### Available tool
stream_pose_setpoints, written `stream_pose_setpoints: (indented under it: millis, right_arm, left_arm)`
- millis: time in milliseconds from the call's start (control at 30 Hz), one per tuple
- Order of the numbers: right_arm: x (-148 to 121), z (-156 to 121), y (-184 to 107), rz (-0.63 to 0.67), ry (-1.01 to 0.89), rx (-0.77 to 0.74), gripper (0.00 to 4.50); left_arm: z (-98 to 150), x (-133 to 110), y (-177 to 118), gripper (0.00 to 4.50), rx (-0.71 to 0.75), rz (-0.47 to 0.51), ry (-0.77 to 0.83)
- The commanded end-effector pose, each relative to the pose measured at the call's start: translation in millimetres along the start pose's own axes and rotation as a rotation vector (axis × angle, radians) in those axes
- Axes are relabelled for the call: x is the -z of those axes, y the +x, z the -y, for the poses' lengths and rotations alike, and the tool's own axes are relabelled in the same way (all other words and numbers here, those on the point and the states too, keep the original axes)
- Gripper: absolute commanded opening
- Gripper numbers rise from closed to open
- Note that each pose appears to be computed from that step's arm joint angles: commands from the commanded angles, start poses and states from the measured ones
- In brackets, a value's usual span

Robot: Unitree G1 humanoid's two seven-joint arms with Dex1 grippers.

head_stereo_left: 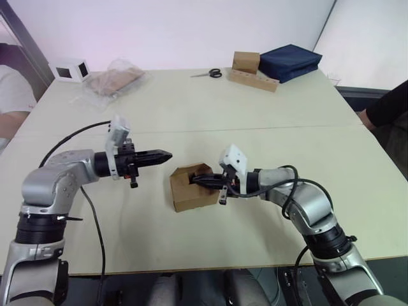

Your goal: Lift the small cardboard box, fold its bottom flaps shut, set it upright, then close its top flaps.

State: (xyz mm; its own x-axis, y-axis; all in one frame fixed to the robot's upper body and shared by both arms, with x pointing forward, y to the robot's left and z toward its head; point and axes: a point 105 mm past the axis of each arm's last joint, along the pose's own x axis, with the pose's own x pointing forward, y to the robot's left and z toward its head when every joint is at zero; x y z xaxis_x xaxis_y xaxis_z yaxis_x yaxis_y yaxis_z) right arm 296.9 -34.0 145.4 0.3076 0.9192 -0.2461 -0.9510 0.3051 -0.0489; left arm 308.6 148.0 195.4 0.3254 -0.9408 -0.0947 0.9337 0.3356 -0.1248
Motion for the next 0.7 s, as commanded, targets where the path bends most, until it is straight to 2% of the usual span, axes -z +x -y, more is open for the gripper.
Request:
stream_pose_setpoints:
  millis: [33,167,233,500,700]
  right_arm:
    - [-9.2,-2.9,-5.8,0.025,-0.028,-0.004,0.00]
    - [-10.0,-0.2,-8.9,0.025,-0.028,0.007,0.00]
    - [-11.2,0.5,-9.9,0.026,-0.029,0.009,0.00]
    - [-14.8,1.1,-13.7,0.028,-0.033,0.014,0.00]
    - [-24.3,2.9,-24.3,0.033,-0.053,0.016,0.00]
  left_arm:
    - [26.4,-3.1,8.7,0.01,0.119,0.002,0.013]
    - [42.4,23.6,13.3,0.01,0.163,-0.078,-0.006]
    - [45.3,32.1,15.9,0.01,0.164,-0.083,-0.028]
    - [30.0,54.2,23.7,0.01,0.073,-0.096,-0.036]
    - [31.7,62.2,27.7,0.01,0.073,-0.102,-0.039]
